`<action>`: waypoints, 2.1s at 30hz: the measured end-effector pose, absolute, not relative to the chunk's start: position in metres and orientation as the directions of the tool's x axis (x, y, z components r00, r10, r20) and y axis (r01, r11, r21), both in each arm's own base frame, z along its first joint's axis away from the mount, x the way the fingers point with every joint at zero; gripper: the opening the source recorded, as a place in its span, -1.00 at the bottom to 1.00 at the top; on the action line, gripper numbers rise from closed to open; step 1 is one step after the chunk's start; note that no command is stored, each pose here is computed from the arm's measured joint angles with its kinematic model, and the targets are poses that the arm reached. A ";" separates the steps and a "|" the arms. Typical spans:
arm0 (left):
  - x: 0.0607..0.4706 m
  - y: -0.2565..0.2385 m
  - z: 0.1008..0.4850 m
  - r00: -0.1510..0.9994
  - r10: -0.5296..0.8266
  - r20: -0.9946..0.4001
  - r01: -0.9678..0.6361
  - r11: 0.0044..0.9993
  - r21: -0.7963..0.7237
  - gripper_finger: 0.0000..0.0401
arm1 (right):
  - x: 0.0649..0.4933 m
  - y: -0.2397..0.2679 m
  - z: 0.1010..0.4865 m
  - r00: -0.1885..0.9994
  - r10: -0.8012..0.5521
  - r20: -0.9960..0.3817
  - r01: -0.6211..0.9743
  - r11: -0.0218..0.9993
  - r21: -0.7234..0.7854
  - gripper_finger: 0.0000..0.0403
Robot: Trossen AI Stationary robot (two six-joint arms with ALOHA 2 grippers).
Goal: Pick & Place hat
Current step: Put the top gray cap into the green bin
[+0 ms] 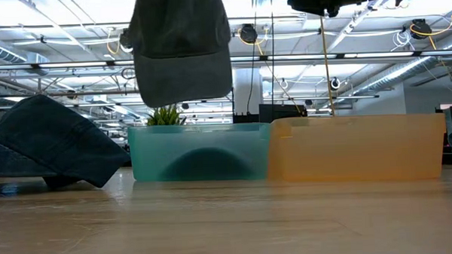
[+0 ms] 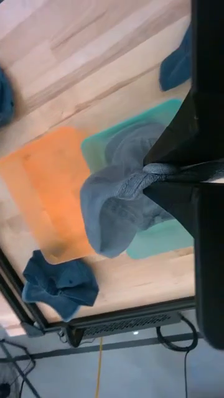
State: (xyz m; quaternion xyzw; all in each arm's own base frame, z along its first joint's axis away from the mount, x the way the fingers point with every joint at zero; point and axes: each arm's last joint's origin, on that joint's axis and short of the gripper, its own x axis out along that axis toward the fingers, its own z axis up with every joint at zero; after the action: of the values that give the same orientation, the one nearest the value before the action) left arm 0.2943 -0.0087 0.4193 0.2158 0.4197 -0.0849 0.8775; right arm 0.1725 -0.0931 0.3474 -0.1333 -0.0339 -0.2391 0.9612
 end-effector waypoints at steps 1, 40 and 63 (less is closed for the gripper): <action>0.297 -0.009 0.418 0.636 0.032 -0.771 0.335 0.889 0.313 -0.87 | 0.172 -0.093 0.347 0.883 -0.451 0.128 0.469 0.850 -0.239 -0.14; 0.366 0.003 0.344 0.451 0.031 -0.892 0.397 0.888 0.231 -0.87 | 0.173 -0.093 0.346 0.884 -0.454 0.115 0.468 0.848 -0.249 -0.14; 0.395 0.076 0.254 0.230 0.156 -0.960 0.183 0.962 0.200 -0.87 | 0.173 -0.093 0.346 0.885 -0.452 0.114 0.464 0.827 -0.317 -0.14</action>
State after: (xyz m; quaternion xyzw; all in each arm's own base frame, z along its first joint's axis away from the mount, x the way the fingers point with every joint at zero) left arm 0.3947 0.0756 0.2538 0.1368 0.6203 -0.0087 0.7723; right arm 0.1726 -0.0931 0.3460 -0.1701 -0.0171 -0.2396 0.9557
